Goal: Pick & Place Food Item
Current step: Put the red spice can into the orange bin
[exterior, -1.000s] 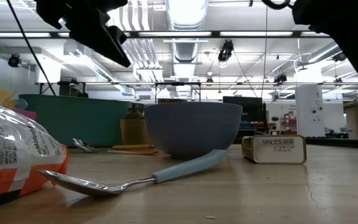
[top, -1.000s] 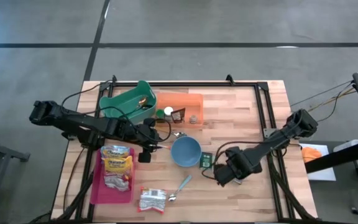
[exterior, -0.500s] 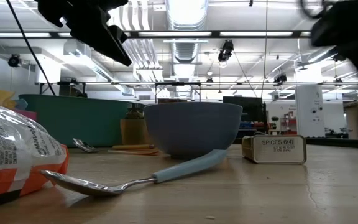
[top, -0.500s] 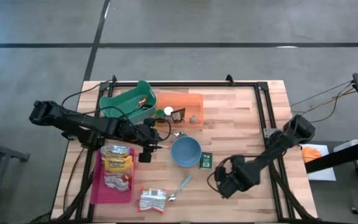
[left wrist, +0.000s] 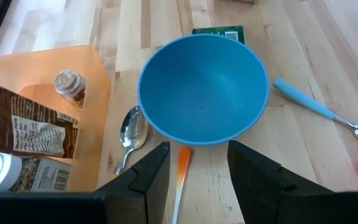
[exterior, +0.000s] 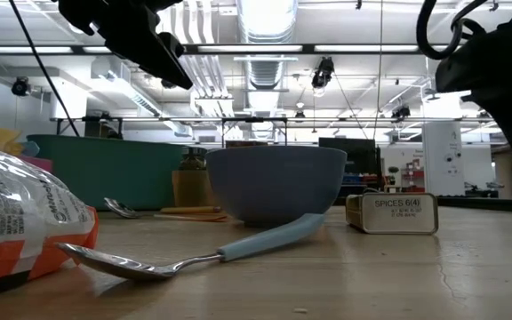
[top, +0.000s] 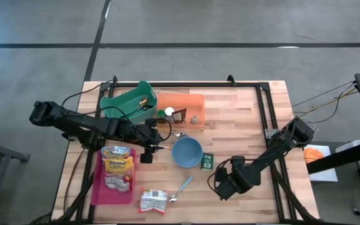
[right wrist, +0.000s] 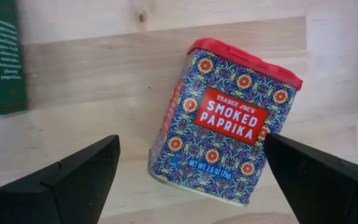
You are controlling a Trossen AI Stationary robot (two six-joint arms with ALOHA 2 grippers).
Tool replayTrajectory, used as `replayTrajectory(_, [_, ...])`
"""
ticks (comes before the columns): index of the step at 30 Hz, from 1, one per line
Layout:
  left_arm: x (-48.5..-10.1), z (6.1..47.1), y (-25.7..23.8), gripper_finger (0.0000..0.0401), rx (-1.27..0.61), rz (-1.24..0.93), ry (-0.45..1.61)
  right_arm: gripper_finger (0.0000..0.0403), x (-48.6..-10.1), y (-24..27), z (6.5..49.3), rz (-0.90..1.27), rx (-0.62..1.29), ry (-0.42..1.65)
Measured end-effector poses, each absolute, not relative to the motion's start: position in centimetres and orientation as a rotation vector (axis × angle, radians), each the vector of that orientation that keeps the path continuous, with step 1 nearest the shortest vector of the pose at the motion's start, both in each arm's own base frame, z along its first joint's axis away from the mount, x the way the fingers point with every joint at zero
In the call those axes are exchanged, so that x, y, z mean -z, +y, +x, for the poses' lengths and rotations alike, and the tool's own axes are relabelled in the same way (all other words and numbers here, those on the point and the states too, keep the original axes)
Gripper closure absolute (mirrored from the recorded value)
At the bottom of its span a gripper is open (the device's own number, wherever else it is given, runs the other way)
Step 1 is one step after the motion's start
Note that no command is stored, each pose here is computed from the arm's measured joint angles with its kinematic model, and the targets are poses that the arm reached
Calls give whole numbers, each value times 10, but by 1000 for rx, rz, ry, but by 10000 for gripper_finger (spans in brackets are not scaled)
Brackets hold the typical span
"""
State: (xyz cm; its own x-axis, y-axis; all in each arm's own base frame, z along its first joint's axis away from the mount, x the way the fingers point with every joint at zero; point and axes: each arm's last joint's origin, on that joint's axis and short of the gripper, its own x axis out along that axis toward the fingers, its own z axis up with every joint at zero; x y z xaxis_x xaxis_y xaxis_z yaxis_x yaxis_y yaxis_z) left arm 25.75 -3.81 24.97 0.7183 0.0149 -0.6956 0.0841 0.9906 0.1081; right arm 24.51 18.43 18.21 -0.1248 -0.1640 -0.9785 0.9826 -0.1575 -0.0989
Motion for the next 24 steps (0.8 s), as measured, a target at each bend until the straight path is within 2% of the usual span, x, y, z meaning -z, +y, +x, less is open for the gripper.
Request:
replayTrajectory(13, [-250, 257, -38, 240, 39, 136, 770, 11, -186, 192, 237, 1105, 1487, 1104])
replayTrajectory(24, [-250, 257, -38, 240, 40, 138, 770, 11, -169, 191, 236, 1065, 1546, 1106])
